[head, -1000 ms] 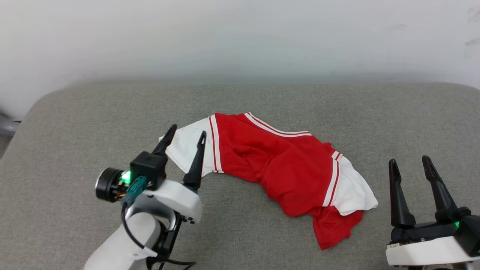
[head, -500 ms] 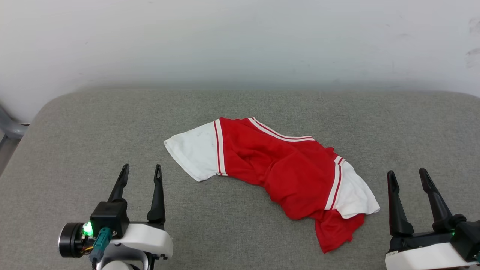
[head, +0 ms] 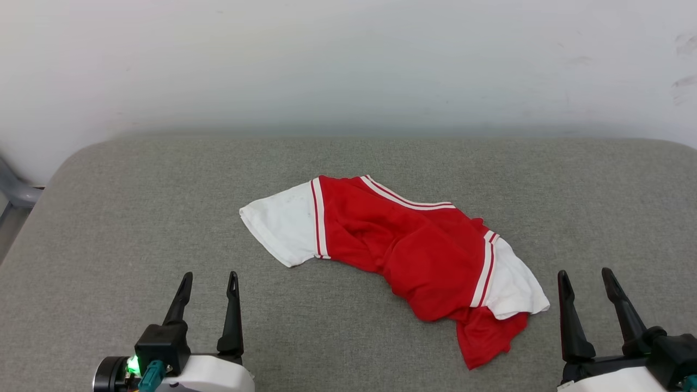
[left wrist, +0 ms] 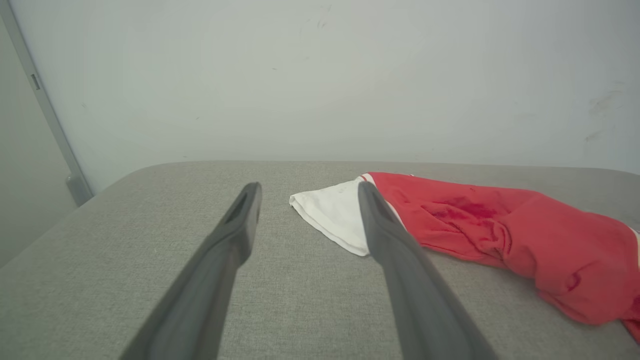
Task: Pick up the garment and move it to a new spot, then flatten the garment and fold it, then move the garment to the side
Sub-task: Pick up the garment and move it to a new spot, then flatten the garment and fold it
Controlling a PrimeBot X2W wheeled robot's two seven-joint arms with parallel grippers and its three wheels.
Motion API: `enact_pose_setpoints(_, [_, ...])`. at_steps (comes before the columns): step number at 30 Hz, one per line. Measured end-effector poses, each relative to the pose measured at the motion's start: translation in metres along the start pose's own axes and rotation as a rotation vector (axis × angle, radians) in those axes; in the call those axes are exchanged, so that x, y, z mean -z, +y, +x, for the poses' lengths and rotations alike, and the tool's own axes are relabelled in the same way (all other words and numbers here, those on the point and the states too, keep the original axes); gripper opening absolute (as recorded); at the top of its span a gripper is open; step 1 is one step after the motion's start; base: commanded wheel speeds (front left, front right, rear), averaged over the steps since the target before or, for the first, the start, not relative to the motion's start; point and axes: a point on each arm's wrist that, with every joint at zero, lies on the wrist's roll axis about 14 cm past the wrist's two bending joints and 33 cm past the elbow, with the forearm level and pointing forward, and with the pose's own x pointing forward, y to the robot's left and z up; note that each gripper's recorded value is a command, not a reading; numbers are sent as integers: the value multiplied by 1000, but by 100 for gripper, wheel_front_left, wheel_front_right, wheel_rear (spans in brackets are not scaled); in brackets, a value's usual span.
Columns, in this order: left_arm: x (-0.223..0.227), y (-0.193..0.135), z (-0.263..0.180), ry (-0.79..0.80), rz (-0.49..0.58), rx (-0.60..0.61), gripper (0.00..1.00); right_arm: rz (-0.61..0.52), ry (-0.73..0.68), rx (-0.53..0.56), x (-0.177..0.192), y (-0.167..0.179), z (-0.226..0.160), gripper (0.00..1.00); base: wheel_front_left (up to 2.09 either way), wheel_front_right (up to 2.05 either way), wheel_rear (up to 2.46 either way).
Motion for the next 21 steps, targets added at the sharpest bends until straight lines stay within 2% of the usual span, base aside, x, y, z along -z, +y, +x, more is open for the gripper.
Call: enact_pose_setpoints(21, [8, 1, -8, 16, -9, 5, 100, 9, 46, 13, 14, -3, -8, 100, 0, 0, 0])
